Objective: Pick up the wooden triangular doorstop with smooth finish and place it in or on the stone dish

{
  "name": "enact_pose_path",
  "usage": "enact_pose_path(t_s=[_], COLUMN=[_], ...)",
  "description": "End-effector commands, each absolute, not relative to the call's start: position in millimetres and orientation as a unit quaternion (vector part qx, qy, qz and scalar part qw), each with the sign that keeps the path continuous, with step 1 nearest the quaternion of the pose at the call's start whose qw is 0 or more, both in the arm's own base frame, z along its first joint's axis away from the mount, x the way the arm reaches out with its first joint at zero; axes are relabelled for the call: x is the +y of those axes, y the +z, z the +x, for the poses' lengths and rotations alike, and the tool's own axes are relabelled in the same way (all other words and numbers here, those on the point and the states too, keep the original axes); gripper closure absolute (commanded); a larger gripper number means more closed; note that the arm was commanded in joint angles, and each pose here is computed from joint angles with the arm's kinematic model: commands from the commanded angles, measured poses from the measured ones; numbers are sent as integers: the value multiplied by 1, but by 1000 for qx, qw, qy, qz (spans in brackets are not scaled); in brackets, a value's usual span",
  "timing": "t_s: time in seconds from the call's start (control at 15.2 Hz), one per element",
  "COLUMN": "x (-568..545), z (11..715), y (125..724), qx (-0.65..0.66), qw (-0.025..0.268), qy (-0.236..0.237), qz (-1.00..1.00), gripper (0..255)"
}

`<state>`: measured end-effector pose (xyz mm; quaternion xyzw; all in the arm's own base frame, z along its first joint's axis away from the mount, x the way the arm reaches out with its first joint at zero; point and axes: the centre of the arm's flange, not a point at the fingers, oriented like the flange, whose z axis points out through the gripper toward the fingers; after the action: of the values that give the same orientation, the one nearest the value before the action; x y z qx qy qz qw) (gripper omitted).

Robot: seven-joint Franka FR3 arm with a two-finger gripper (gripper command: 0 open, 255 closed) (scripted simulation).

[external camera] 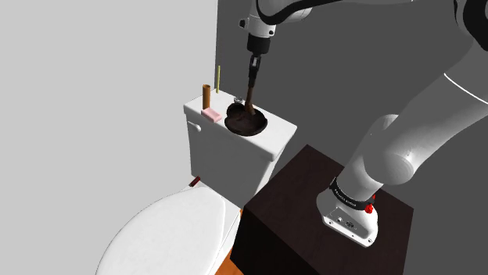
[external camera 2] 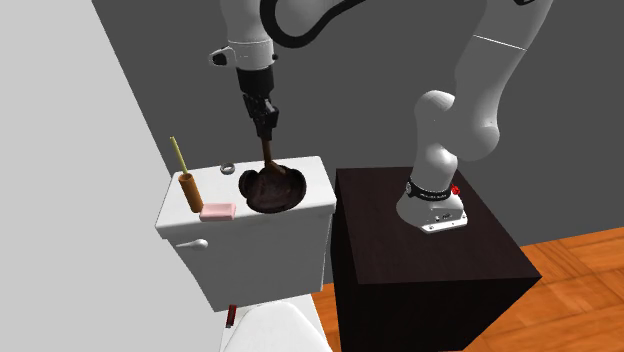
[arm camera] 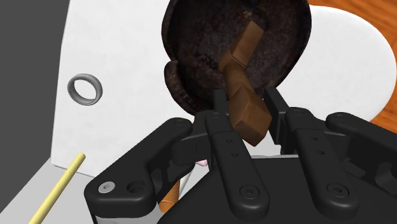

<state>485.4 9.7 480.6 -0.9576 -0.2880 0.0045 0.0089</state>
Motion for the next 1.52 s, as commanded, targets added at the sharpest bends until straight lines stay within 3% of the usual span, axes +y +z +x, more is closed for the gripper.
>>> enact_pose_path(t_s=[0.0, 0.26, 0.33, 0.66, 0.92, 1.45], x=[9, 9, 9, 9, 9, 9], z=[485, 485, 485, 485, 486, 486], y=[480, 480, 480, 480, 530, 530], qx=[-288, -288, -288, -288, -288, -288], qw=[9, 9, 9, 9, 9, 9], qy=[4, 4, 4, 4, 4, 4], qz=[-958, -958, -958, -958, -958, -958], gripper=[255, 255, 0, 0, 0, 0])
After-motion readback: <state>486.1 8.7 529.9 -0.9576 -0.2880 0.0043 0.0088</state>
